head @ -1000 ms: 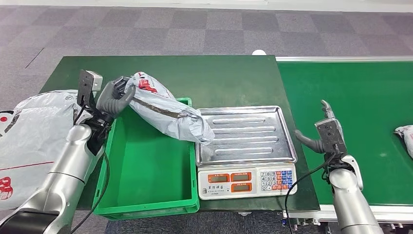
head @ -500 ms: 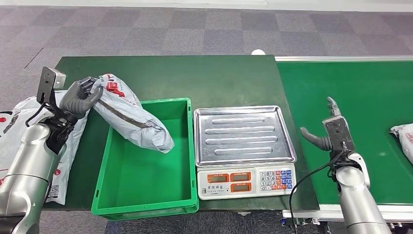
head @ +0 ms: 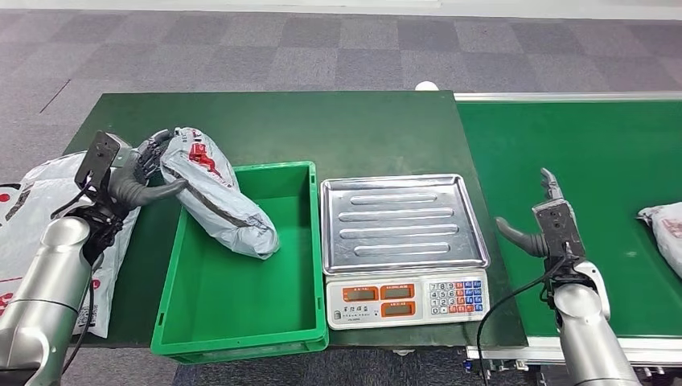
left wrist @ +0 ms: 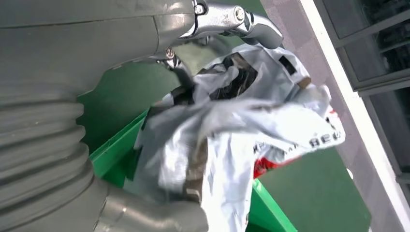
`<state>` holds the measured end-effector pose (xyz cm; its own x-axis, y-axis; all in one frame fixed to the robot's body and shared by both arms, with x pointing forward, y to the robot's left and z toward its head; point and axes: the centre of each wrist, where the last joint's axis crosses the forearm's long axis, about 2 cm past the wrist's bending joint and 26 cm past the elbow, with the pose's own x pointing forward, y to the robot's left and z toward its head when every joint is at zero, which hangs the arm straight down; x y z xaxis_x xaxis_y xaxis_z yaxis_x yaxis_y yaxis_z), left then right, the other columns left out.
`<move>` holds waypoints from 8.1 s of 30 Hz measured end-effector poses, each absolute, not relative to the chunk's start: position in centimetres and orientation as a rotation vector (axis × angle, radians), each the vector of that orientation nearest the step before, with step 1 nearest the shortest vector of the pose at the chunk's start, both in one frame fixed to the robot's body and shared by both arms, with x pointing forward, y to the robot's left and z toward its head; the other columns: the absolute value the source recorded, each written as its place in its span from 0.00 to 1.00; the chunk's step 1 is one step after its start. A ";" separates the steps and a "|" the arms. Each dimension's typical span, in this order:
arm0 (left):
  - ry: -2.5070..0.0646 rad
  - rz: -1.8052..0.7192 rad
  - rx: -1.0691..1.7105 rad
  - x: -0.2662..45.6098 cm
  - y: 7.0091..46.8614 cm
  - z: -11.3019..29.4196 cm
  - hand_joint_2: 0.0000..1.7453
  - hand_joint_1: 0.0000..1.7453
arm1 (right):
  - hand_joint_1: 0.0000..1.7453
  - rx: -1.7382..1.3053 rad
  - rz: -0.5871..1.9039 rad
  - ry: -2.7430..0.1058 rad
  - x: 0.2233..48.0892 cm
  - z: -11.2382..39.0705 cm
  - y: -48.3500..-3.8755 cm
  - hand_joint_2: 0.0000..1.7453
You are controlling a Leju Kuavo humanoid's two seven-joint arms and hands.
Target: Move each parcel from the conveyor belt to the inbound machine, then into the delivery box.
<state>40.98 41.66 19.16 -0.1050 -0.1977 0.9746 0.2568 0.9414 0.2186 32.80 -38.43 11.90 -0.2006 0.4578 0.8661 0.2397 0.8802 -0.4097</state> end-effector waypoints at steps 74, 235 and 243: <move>-1.768 -0.224 -0.636 41.0 11.6 18.8 1.00 0.00 | 0.00 -0.629 0.458 -1.744 40.1 14.5 -31.4 1.00; -1.679 -0.183 -0.506 39.2 17.3 14.0 1.00 0.00 | 0.00 -0.719 0.627 -0.617 30.4 5.6 -50.9 1.00; -1.679 -0.185 -0.501 39.2 17.3 14.0 1.00 0.00 | 0.00 -0.681 0.626 -0.622 30.5 5.5 -50.9 1.00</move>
